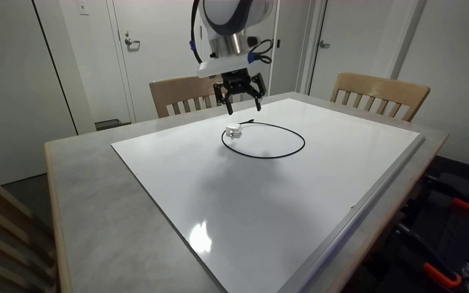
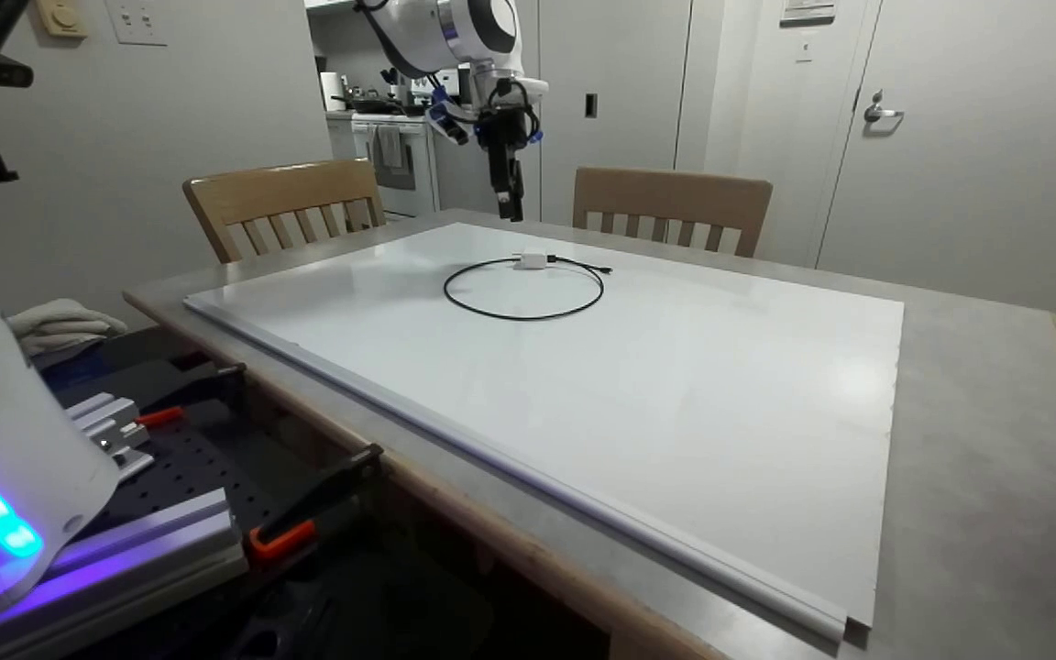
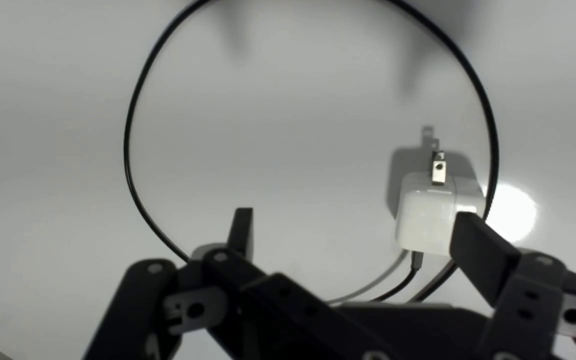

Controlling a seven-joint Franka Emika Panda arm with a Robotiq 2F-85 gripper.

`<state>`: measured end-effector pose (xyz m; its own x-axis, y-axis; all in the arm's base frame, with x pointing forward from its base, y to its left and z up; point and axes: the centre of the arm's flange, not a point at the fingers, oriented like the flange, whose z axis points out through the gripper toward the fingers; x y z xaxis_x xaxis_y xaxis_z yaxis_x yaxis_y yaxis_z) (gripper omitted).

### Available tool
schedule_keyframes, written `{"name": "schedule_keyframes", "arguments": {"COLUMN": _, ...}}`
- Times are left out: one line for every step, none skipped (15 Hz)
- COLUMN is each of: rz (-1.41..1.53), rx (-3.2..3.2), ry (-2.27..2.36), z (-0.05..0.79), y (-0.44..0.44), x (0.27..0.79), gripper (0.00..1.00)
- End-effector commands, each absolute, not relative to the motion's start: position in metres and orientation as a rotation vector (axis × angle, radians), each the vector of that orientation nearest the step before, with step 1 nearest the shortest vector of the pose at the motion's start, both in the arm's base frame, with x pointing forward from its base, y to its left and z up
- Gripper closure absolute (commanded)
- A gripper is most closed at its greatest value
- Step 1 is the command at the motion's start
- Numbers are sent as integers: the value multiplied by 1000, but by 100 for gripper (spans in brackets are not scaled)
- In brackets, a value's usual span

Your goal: Straighten the charger

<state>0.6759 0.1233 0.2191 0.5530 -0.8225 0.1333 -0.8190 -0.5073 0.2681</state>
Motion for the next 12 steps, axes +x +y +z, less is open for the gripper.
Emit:
{"name": "schedule_keyframes", "arguments": {"rz": 113, "rx": 2470, "ry": -1408, "z": 205, "y": 119, "x": 675, "gripper": 0}}
{"name": "schedule_keyframes", "arguments": {"rz": 131, "rx": 2469, "ry": -1433, "z": 201, "y": 117, "x": 677, "gripper": 0}}
{"name": "schedule_keyframes", "arguments": {"rz": 157, "rx": 2471, "ry": -1458, "z": 197, "y": 117, "x": 680, "gripper": 0}}
{"name": "schedule_keyframes", "arguments": {"rz": 180, "rx": 2476, "ry": -1482, "z": 193, "y": 117, "x": 682, "gripper": 0}}
{"name": "schedule_keyframes", "arguments": {"rz": 201, "rx": 2481, "ry": -1506, "z": 188, "y": 116, "x": 685, "gripper": 0}}
{"name": "schedule_keyframes", "arguments": {"rz": 221, "rx": 2488, "ry": -1523, "z": 185, "y": 115, "x": 688, "gripper": 0}}
{"name": "schedule_keyframes", "arguments": {"rz": 240, "rx": 2497, "ry": -1535, "z": 182, "y": 114, "x": 689, "gripper": 0}}
{"name": "schedule_keyframes", "arguments": {"rz": 262, "rx": 2508, "ry": -1543, "z": 180, "y": 113, "x": 689, "gripper": 0}}
{"name": "schedule_keyframes", "arguments": {"rz": 287, "rx": 2530, "ry": -1551, "z": 178, "y": 112, "x": 689, "gripper": 0}}
{"name": "schedule_keyframes", "arguments": {"rz": 312, "rx": 2592, "ry": -1521, "z": 176, "y": 111, "x": 688, "gripper": 0}}
{"name": "schedule_keyframes", "arguments": {"rz": 335, "rx": 2631, "ry": -1522, "z": 174, "y": 111, "x": 687, "gripper": 0}}
{"name": "schedule_keyframes", "arguments": {"rz": 364, "rx": 2681, "ry": -1518, "z": 173, "y": 111, "x": 685, "gripper": 0}}
